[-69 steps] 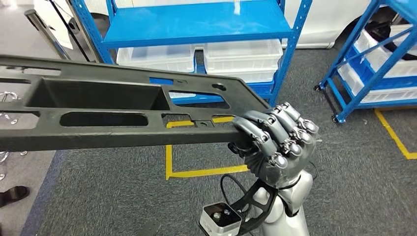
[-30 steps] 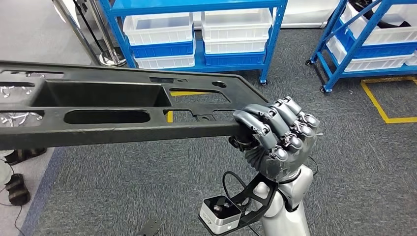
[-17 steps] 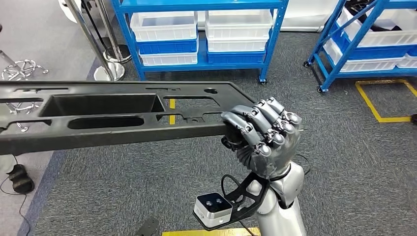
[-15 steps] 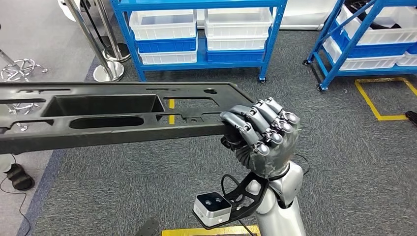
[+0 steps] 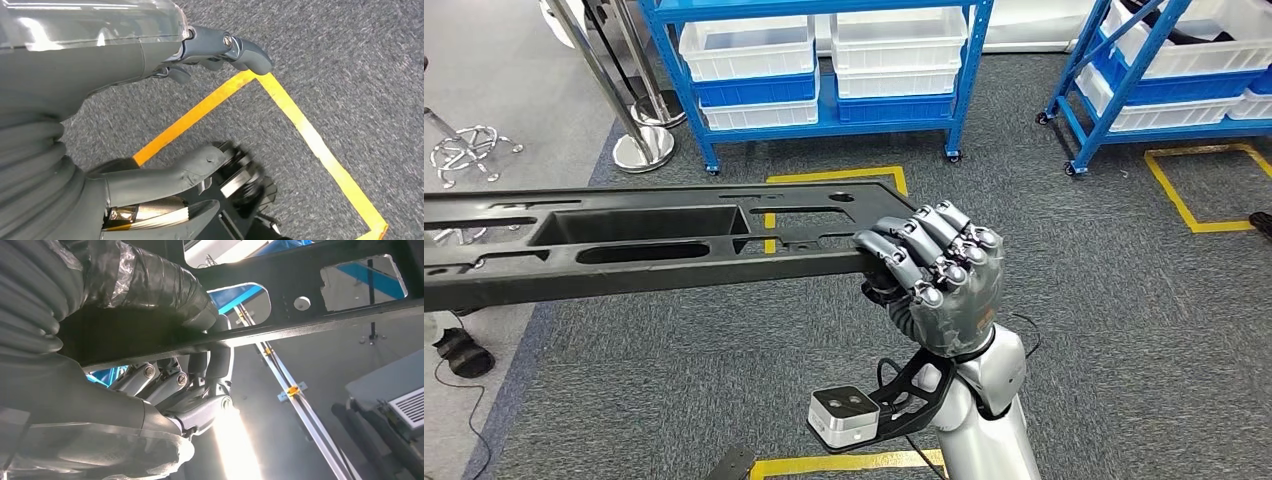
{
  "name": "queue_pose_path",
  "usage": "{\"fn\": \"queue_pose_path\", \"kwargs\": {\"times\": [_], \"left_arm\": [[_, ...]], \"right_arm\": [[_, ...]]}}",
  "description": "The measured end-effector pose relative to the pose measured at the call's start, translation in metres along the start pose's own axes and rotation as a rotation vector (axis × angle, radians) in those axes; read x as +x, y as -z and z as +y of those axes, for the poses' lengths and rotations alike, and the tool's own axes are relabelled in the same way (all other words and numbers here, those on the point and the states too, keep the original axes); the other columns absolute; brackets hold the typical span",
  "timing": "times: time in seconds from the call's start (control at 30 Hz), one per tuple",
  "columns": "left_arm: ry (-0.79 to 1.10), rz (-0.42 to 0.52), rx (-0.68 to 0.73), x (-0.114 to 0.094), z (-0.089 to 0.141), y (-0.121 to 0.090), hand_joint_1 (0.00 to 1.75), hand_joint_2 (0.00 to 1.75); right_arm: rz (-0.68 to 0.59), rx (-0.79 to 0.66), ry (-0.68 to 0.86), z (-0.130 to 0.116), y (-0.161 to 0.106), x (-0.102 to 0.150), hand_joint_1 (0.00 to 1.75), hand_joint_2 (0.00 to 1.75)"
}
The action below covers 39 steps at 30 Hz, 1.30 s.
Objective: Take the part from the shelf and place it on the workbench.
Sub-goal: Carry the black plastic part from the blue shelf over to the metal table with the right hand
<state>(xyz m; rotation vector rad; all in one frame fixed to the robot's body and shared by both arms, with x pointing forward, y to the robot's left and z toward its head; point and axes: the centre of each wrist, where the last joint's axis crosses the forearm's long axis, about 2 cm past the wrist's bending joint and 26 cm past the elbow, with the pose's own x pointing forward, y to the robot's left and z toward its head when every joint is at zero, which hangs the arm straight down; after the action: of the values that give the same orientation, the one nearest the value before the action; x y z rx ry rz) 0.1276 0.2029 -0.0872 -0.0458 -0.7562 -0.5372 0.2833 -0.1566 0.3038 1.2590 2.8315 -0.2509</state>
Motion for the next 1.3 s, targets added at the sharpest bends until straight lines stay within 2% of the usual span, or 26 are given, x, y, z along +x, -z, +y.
{"fn": "queue_pose_path", "kwargs": {"times": [0.83, 1.3], "left_arm": [[0.003, -0.018, 0.012, 0.006, 0.008, 0.004, 0.00, 1.75], [0.007, -0.016, 0.020, 0.002, 0.011, 0.003, 0.00, 1.75]], "right_arm": [[-0.004, 0.009, 0.028, 0.004, 0.002, 0.006, 1.75, 1.75], [-0.013, -0.009, 0.060, 0.005, 0.003, 0.009, 1.75, 1.75]]}}
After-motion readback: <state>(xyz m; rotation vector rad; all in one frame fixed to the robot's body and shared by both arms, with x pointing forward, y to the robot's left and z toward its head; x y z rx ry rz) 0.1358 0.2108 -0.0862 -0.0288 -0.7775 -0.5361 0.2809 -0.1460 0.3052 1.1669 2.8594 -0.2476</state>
